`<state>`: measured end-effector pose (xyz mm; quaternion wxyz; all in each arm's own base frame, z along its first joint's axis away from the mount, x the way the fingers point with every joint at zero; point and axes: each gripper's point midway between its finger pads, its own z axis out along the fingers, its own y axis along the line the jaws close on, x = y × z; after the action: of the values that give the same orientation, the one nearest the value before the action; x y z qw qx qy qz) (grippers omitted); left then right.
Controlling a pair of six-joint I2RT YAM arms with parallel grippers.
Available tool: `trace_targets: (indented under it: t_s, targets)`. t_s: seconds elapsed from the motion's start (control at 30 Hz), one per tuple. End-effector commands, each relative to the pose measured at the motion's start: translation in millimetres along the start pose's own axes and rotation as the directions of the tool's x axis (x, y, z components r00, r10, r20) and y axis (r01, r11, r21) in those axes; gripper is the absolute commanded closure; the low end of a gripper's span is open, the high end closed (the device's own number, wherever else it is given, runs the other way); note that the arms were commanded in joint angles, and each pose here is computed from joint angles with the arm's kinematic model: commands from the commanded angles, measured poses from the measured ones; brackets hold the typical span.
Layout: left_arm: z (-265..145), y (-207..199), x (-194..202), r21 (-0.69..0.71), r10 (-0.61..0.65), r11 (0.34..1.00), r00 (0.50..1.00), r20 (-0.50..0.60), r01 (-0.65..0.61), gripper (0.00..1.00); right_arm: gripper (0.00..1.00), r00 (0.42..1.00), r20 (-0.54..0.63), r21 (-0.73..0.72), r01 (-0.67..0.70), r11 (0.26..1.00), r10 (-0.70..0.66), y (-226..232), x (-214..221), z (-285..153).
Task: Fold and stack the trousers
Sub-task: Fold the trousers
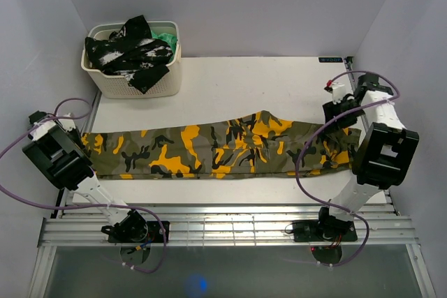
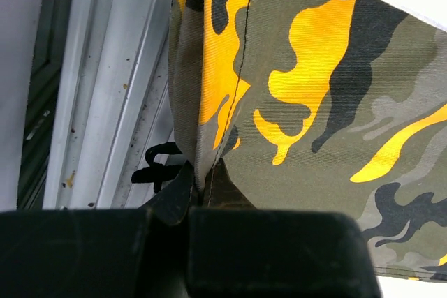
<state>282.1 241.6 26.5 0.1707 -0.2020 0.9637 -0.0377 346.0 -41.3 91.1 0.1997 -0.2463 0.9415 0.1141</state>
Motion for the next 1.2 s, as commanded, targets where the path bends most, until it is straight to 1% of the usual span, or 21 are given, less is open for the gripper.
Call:
trace_targets:
  t_s: [0.0, 0.03, 0.1, 0.2, 0.3, 0.33, 0.4, 0.43, 0.5, 0.53, 0.7, 0.73, 0.8, 0.83, 0.9, 0.93, 1.0, 1.03, 1.1, 1.13, 1.17]
  targets:
    - [-24, 18, -34, -0.077, 0.041, 0.997, 0.993, 0.111, -0.032, 1.0, 0.46, 0.996, 0.088, -0.077, -0.019, 0.997, 0.026, 3, -7, -28]
    - [-24, 18, -33, -0.075, 0.042, 0.997, 0.993, 0.107, -0.034, 1.0, 0.48, 0.993, 0.11, -0.096, -0.027, 0.995, 0.038, 5, -10, -34]
    - [-25, 18, -35, -0.075, 0.049, 0.996, 0.993, 0.108, -0.041, 1.0, 0.53, 0.986, 0.164, -0.056, -0.029, 0.998, 0.037, -3, -20, -48]
    - [-27, 14, -36, -0.056, 0.054, 0.997, 0.992, 0.111, -0.048, 1.0, 0.56, 0.98, 0.186, -0.038, -0.063, 0.997, 0.069, -10, -23, -41]
    - [-35, 2, -39, -0.005, 0.066, 0.998, 0.989, 0.129, -0.066, 1.0, 0.62, 0.989, 0.107, -0.1, -0.089, 0.991, 0.099, -1, -3, -7]
    - [-43, -6, -42, 0.023, 0.075, 0.997, 0.986, 0.148, -0.08, 1.0, 0.62, 0.992, 0.065, -0.128, -0.104, 0.986, 0.112, 7, 10, 6]
    - [-54, -20, -45, 0.067, 0.096, 0.992, 0.981, 0.171, -0.109, 1.0, 0.62, 0.995, 0.031, -0.153, -0.093, 0.984, 0.099, 18, 17, 26]
    - [-67, -33, -46, 0.088, 0.118, 0.987, 0.977, 0.179, -0.135, 1.0, 0.62, 0.995, -0.005, -0.161, -0.098, 0.982, 0.098, 26, 29, 35]
    - [-83, -55, -49, 0.151, 0.147, 0.972, 0.966, 0.211, -0.181, 1.0, 0.62, 0.997, -0.011, -0.158, -0.075, 0.985, 0.075, 30, 30, 46]
    - [-89, -72, -46, 0.166, 0.177, 0.963, 0.964, 0.2, -0.211, 1.0, 0.62, 0.997, -0.012, -0.167, -0.081, 0.983, 0.08, 32, 30, 48]
    - [-127, -130, -43, 0.187, 0.295, 0.919, 0.919, 0.262, -0.348, 1.0, 0.62, 0.997, -0.01, -0.18, -0.071, 0.981, 0.07, 37, 24, 49]
    - [-129, -149, -39, 0.207, 0.327, 0.901, 0.909, 0.258, -0.382, 1.0, 0.62, 0.998, -0.012, -0.179, -0.07, 0.981, 0.069, 37, 24, 49]
    - [-136, -172, -33, 0.238, 0.338, 0.885, 0.904, 0.263, -0.4, 1.0, 0.62, 0.998, -0.012, -0.181, -0.063, 0.982, 0.062, 38, 24, 49]
    - [-136, -195, -26, 0.276, 0.363, 0.862, 0.897, 0.252, -0.426, 1.0, 0.62, 0.998, -0.013, -0.179, -0.061, 0.982, 0.06, 38, 24, 48]
    - [-137, -219, -18, 0.32, 0.38, 0.837, 0.893, 0.242, -0.443, 1.0, 0.62, 0.998, -0.016, -0.184, -0.061, 0.981, 0.06, 39, 25, 48]
    - [-138, -244, -10, 0.362, 0.394, 0.814, 0.89, 0.23, -0.454, 1.0, 0.62, 0.998, -0.014, -0.184, -0.061, 0.981, 0.059, 39, 25, 48]
    - [-139, -268, -1, 0.407, 0.41, 0.786, 0.885, 0.22, -0.466, 1.0, 0.62, 0.998, -0.014, -0.184, -0.061, 0.981, 0.059, 39, 25, 48]
    - [-139, -290, 7, 0.437, 0.425, 0.765, 0.881, 0.208, -0.472, 1.0, 0.62, 0.998, -0.015, -0.184, -0.058, 0.981, 0.057, 39, 26, 48]
    - [-138, -312, 14, 0.471, 0.437, 0.741, 0.876, 0.204, -0.479, 1.0, 0.62, 0.998, -0.02, -0.187, -0.061, 0.98, 0.059, 40, 27, 48]
    - [-138, -331, 21, 0.49, 0.461, 0.712, 0.861, 0.213, -0.503, 1.0, 0.62, 0.998, -0.019, -0.188, -0.06, 0.98, 0.057, 40, 27, 48]
    - [-140, -344, 26, 0.516, 0.453, 0.703, 0.867, 0.207, -0.49, 1.0, 0.62, 0.998, -0.021, -0.191, -0.06, 0.98, 0.057, 41, 27, 48]
